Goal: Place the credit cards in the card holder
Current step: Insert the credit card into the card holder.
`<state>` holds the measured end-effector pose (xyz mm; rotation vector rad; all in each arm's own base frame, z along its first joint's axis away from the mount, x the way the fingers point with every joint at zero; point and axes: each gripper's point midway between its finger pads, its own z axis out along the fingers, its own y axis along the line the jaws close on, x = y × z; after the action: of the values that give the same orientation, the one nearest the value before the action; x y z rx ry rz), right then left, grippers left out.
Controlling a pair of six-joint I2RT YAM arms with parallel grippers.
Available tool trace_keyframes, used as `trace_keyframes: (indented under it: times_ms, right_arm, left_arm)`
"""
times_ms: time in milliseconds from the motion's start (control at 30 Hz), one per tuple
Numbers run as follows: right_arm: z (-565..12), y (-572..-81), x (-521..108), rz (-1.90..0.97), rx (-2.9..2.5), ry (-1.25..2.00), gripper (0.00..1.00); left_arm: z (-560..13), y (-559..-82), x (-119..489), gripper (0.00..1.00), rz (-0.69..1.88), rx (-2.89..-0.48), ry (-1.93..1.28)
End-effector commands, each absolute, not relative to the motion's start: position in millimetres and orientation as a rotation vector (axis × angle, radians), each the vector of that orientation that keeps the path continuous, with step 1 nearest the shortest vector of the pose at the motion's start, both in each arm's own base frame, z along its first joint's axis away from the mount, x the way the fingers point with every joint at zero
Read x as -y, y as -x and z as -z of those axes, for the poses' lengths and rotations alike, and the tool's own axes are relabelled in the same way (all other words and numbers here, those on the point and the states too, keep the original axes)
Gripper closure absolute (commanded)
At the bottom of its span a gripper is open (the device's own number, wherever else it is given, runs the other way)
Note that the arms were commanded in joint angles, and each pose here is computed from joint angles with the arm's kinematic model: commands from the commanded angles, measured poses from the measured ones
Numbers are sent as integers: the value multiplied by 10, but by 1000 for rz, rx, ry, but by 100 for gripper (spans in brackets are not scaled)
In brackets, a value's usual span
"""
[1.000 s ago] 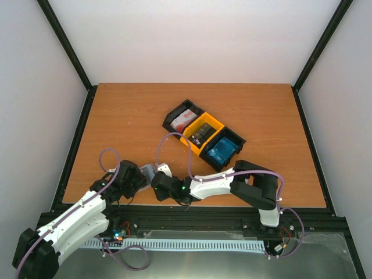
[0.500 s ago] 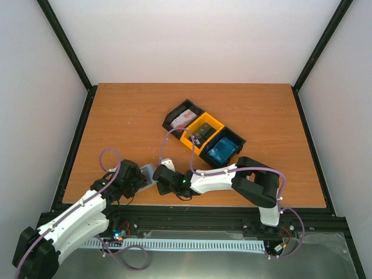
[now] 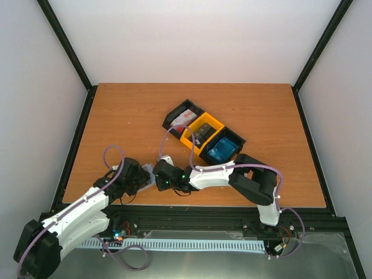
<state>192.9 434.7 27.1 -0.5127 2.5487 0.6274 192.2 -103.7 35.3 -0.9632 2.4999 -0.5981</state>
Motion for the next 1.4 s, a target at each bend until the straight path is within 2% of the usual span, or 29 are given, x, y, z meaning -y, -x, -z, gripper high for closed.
trace_keyframes:
  times_ms: [0, 233, 400, 600, 767, 1200, 1367]
  right_arm:
    - [-161, -1907, -4384, -676, -2575, 538, 60]
    - [-117, -1857, -4408, -722, -2588, 561, 71]
    - [-99, -1873, -4358, -683, -2594, 552, 71]
    - [-69, -1899, -4302, -635, -2603, 539, 71]
    - [-1, -1881, -4291, -627, -2621, 539, 72]
    - [119, -1853, -4262, -593, -2657, 551, 82]
    - [146, -1832, -4265, -597, -2668, 559, 85]
  left_arm:
    - [-257, -1860, 1071, 35, 617, -2538, 906]
    - [-347, -1910, 1110, 35, 669, -2498, 852]
    - [-430, -1900, 1089, 35, 677, -2481, 876]
    - [-491, -1868, 884, 31, 504, -2489, 953]
    - [-391, -1844, 893, 29, 474, -2532, 943]
    - [-276, -1934, 836, 31, 401, -2516, 878]
    - [-165, -1896, 1000, 31, 503, -2571, 841]
